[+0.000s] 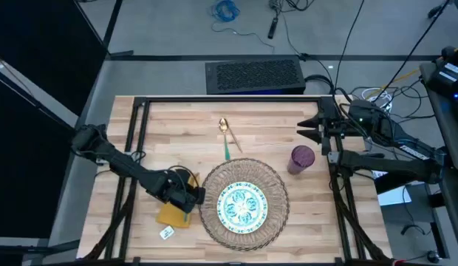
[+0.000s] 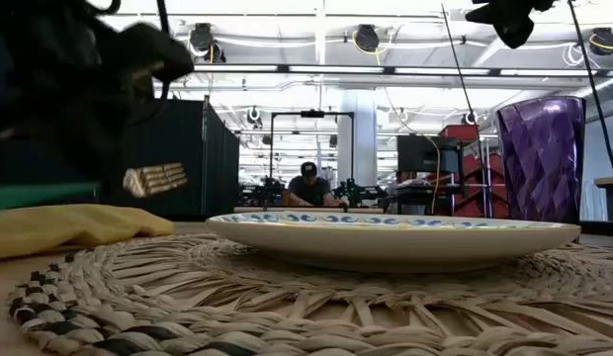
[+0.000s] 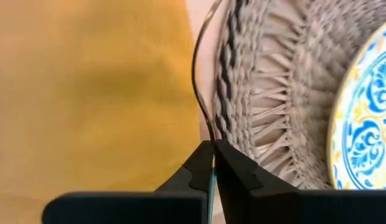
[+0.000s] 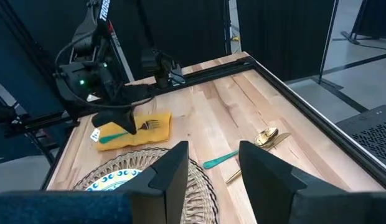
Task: Set table place
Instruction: Put the green table fork on top of the folded yellow table napkin
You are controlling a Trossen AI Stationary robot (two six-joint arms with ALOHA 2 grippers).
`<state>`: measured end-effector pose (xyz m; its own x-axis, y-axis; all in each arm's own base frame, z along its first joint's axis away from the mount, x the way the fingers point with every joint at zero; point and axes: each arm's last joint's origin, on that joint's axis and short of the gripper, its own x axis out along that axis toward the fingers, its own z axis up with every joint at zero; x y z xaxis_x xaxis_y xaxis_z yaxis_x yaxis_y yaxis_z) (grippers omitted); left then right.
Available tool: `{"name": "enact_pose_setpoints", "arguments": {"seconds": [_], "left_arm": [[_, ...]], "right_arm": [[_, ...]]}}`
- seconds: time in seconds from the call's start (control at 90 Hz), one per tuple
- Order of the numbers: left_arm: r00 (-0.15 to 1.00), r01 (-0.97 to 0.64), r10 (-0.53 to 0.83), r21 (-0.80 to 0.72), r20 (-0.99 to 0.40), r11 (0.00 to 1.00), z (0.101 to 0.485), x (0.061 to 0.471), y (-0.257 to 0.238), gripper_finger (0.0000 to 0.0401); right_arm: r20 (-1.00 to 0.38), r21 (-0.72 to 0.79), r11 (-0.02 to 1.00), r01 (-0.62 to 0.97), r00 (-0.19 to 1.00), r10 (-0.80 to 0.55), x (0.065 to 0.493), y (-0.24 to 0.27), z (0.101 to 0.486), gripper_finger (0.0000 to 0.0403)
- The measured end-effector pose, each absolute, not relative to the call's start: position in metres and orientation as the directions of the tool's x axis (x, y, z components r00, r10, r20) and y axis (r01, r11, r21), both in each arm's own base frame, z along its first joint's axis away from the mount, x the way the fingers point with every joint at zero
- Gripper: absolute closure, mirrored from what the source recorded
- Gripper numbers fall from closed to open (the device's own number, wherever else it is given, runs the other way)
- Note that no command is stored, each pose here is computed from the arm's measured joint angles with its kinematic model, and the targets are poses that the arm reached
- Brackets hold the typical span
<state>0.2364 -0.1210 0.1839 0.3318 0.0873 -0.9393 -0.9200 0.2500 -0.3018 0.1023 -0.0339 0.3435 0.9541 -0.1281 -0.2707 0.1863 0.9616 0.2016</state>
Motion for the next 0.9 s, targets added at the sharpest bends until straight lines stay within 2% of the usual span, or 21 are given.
{"name": "enact_pose_setpoints", "arguments": {"seconds": [0.222, 0.544, 0.9], "left_arm": [[0.219, -0.944, 0.080, -0.191, -0.973, 0.268, 0.202, 0.218, -0.112, 0.0401], [0.209, -0.931, 0.035, -0.188, -0.977, 0.312, 0.201, 0.216, -0.113, 0.0401], [0.265, -0.921, -0.034, -0.263, -0.964, 0.287, 0.172, 0.214, -0.110, 0.0401]], "right_arm": [[-0.270, 0.205, 0.961, 0.187, 0.954, -0.128, 0.102, -0.034, 0.344, 0.0273], [-0.270, 0.206, 0.961, 0.187, 0.954, -0.128, 0.102, -0.034, 0.344, 0.0273], [-0.270, 0.213, 0.959, 0.188, 0.954, -0.127, 0.102, -0.034, 0.344, 0.0273]]}}
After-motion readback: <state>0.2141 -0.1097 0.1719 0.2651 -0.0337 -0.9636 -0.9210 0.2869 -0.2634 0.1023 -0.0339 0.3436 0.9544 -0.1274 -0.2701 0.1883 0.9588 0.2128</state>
